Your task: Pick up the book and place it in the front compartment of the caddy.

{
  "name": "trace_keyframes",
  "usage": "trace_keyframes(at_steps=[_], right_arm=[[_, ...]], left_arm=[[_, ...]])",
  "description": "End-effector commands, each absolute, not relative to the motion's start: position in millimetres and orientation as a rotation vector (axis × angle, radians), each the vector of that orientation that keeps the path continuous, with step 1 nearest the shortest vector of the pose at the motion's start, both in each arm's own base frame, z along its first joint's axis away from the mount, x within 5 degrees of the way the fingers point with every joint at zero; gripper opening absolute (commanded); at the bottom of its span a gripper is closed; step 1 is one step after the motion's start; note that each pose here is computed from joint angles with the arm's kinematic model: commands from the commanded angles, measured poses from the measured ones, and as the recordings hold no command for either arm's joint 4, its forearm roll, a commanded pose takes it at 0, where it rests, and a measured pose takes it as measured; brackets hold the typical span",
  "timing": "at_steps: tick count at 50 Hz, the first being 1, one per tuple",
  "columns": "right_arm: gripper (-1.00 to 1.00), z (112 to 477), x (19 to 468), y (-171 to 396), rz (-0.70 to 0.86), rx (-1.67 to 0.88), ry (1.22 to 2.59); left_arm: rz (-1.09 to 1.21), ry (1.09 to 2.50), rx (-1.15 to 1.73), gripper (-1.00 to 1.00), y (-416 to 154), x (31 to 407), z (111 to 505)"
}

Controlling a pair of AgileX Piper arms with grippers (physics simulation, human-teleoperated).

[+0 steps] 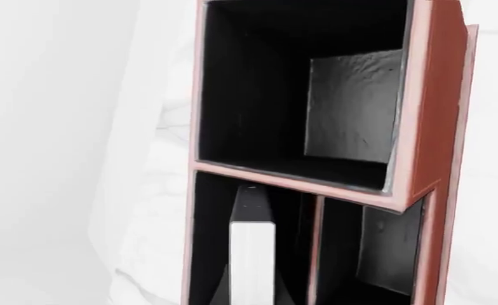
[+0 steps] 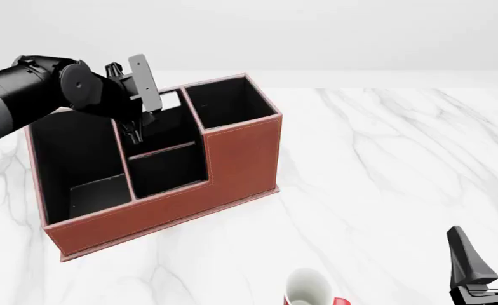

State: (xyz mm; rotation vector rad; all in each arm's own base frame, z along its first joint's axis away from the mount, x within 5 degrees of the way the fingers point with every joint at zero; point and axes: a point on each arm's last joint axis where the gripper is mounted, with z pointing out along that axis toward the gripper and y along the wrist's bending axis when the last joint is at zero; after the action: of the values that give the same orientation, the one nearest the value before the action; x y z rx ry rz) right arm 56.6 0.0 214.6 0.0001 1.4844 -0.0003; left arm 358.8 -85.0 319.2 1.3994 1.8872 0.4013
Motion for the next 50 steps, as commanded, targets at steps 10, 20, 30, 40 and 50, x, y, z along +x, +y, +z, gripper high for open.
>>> trace_keyframes(at_steps=[10, 20, 30, 40, 50], right_arm=[[1.0, 214.3, 56.6, 0.0, 0.0, 0.0, 1.485], [1.0, 214.3, 56.6, 0.0, 0.0, 0.0, 1.485], [1.0, 214.3, 56.6, 0.0, 0.0, 0.0, 1.485], [1.0, 214.3, 56.6, 0.0, 0.0, 0.0, 1.485], [1.0, 214.3, 56.6, 0.0, 0.0, 0.0, 1.485]], left_arm=[[0.454, 1.89, 1.364, -1.0, -70.3, 380.3, 301.0], [0.473, 1.9, 1.357, 1.0, -62.1, 388.2, 290.4], [0.469, 1.898, 1.363, 1.0, -63.9, 385.8, 289.8], [0.47, 1.898, 1.36, 1.0, -63.0, 384.5, 290.4], [0.47, 1.896, 1.361, 1.0, -63.1, 382.6, 290.9]])
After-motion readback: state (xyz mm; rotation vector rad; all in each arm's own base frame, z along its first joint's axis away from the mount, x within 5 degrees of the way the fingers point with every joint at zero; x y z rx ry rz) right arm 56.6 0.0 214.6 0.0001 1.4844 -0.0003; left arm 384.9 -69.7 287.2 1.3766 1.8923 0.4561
